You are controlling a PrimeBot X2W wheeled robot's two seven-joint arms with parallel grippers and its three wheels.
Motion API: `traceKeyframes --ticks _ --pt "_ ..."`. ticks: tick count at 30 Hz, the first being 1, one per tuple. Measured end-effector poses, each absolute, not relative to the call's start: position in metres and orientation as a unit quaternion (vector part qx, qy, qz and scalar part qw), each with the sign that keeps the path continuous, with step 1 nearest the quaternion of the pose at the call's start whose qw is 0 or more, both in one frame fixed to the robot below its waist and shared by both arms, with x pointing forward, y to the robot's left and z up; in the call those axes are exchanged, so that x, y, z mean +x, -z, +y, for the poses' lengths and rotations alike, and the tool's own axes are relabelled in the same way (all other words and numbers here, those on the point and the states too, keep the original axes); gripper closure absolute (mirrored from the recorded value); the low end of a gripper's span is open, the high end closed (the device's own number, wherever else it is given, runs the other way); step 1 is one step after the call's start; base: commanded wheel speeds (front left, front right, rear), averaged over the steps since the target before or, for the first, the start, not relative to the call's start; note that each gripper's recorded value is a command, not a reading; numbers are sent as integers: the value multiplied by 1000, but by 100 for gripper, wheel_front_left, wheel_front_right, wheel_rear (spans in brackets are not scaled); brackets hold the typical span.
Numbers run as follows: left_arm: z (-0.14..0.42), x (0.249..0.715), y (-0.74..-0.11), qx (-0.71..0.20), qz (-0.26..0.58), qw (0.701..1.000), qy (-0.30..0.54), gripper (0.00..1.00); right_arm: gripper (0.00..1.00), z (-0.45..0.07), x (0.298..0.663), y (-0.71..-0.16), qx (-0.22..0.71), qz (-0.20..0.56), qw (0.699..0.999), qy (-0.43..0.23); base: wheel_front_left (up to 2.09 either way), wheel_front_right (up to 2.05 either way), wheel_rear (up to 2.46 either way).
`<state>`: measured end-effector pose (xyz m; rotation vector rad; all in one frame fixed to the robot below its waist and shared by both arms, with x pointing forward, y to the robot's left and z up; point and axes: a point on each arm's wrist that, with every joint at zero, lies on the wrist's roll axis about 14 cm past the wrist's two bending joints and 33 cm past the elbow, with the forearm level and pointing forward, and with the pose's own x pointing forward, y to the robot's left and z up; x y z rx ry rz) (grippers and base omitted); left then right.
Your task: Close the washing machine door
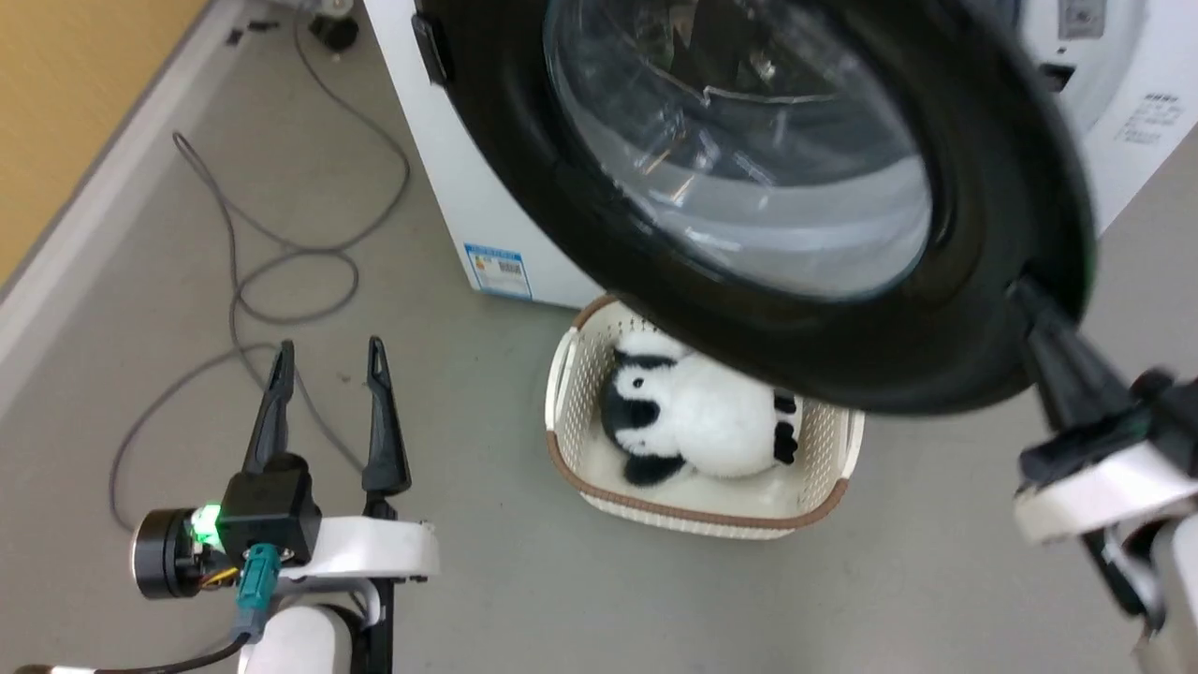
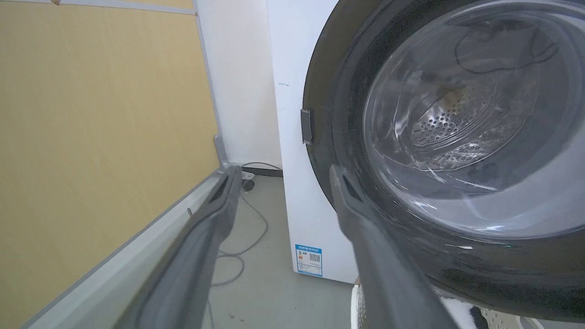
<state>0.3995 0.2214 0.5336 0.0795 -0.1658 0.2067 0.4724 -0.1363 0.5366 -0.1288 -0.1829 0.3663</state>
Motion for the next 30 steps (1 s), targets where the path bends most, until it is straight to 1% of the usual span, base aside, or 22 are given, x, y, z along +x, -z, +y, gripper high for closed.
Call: traceKeyframes --ticks 5,17,24,30 --pt "221 411 -526 39 -75 991 -104 0 100 -154 506 -533 -76 -87 982 -151 0 0 0" --pt "220 436 -502 39 -50 993 -101 0 100 -177 579 -532 -116 -89 983 -109 0 0 0" --pt "220 441 -499 41 -48 993 -102 0 100 -191 605 -530 -118 -75 987 -82 0 0 0" --pt "222 441 -498 38 -45 993 -106 0 100 -196 615 -523 -116 -60 989 -67 0 0 0"
